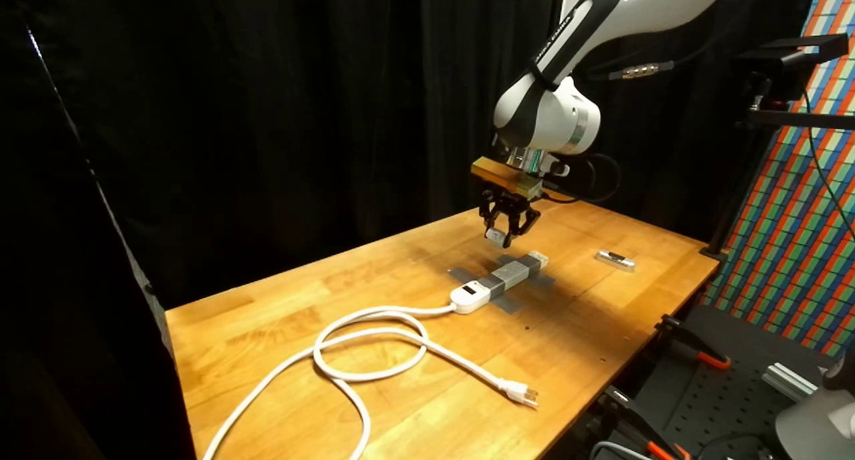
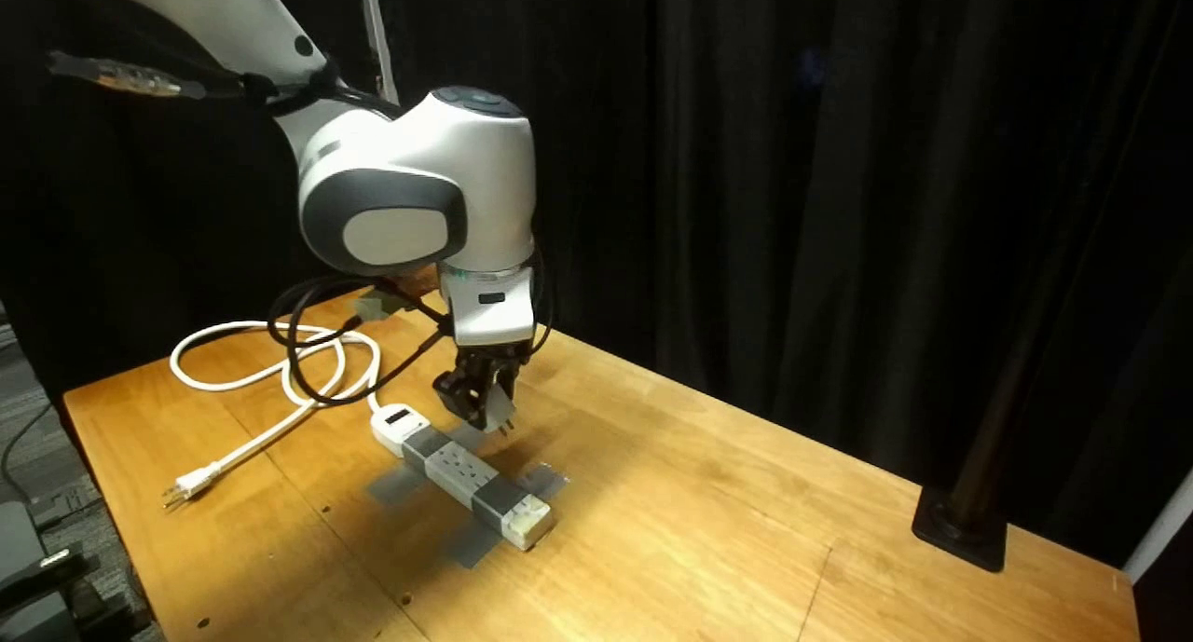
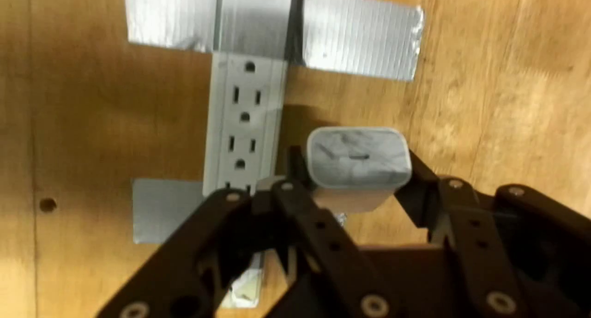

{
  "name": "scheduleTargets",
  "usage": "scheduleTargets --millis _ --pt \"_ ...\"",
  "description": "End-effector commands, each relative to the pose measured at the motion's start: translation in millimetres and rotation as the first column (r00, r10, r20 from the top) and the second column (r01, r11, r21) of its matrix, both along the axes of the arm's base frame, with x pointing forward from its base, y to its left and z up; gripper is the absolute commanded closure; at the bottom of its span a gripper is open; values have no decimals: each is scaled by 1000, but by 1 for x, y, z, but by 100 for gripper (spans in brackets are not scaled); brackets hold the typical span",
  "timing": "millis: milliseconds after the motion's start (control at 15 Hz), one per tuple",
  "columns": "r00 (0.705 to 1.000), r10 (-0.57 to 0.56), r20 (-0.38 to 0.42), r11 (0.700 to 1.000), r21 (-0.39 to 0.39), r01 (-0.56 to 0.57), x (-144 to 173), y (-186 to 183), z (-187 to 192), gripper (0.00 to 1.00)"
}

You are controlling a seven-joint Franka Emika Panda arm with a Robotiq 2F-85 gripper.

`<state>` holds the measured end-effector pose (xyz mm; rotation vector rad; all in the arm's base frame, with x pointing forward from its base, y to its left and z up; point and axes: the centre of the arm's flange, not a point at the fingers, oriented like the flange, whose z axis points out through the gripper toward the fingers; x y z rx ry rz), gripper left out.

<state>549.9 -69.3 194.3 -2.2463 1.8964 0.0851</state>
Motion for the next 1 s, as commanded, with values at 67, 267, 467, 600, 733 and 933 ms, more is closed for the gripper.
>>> scheduleTargets --millis 67,267,467,600,733,933 --pt "997 54 53 976 210 -64 -23 9 39 76" --pt "998 62 -30 963 264 -52 -26 6 43 76" --pt "995 69 -73 960 278 -47 -30 4 29 51" --pt "994 66 -91 957 287 -38 -33 -2 27 51" --pt "993 70 -94 956 290 -40 -33 -1 27 51" --pt "976 47 -211 936 351 31 -17 3 23 76"
